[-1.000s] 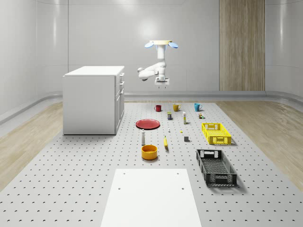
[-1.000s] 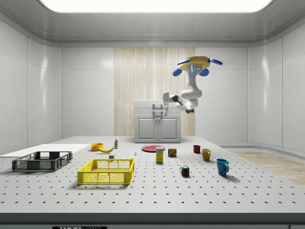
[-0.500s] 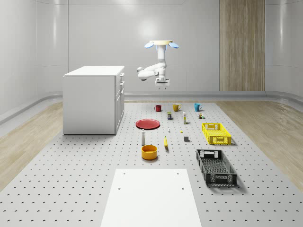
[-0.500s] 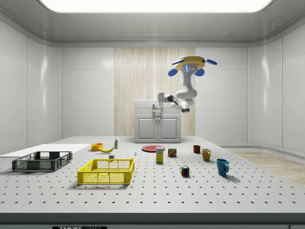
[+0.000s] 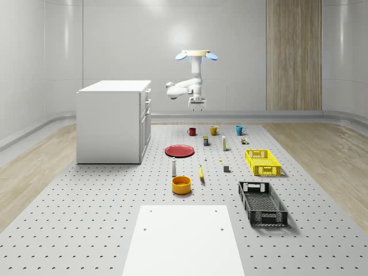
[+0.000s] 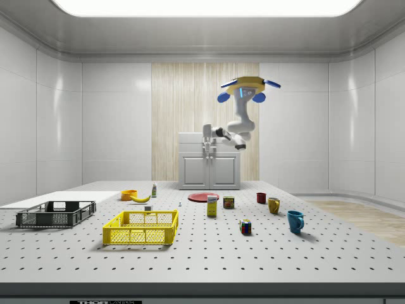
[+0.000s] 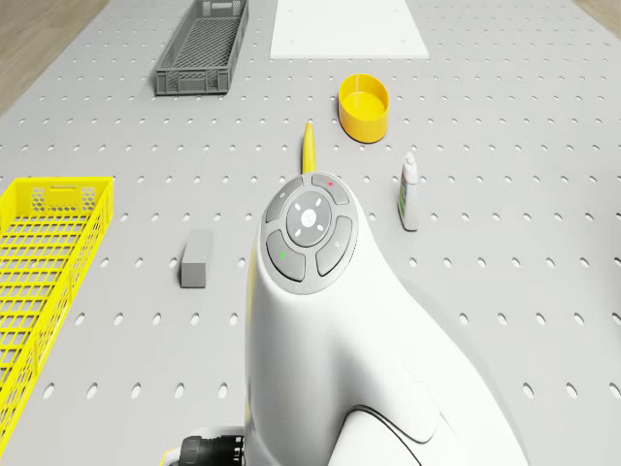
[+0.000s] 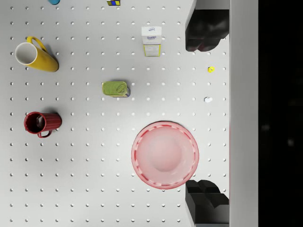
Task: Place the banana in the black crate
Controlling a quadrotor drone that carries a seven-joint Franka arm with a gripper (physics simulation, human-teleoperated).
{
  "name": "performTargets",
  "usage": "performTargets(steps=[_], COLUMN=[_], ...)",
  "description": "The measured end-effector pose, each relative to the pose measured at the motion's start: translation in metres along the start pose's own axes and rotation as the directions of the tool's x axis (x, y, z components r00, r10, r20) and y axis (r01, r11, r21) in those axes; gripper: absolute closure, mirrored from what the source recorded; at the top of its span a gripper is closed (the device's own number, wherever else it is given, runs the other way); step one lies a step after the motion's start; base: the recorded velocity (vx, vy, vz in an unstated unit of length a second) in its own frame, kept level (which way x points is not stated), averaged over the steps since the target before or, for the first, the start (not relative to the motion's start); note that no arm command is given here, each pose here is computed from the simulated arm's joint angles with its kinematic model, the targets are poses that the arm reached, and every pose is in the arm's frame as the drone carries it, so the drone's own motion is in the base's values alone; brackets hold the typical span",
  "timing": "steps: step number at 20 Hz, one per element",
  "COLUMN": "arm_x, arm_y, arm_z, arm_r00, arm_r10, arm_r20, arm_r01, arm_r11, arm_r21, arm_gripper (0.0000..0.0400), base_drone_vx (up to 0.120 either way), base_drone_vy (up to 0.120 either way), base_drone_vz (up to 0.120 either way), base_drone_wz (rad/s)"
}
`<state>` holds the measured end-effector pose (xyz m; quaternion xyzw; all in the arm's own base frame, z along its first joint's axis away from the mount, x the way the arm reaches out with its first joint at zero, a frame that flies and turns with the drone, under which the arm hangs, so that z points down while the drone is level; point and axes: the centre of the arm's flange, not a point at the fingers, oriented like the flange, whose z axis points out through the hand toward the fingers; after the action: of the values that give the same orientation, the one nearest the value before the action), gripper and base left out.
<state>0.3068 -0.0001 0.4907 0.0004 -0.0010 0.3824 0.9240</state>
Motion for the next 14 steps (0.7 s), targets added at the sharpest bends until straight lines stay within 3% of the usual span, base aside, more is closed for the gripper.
performTargets(steps=[14], arm_x=[0.0], arm_y=[0.0], arm_z=[0.0], arm_r00=[1.0], arm_r10=[0.0], arm_r20=[0.0], arm_r01=[0.0], arm_r11=[1.0], arm_r21=[0.0], arm_gripper=[0.0], base_drone_vx=[0.12], base_drone_vy=[0.0], base_drone_vz=[-0.12], base_drone_wz=[0.0])
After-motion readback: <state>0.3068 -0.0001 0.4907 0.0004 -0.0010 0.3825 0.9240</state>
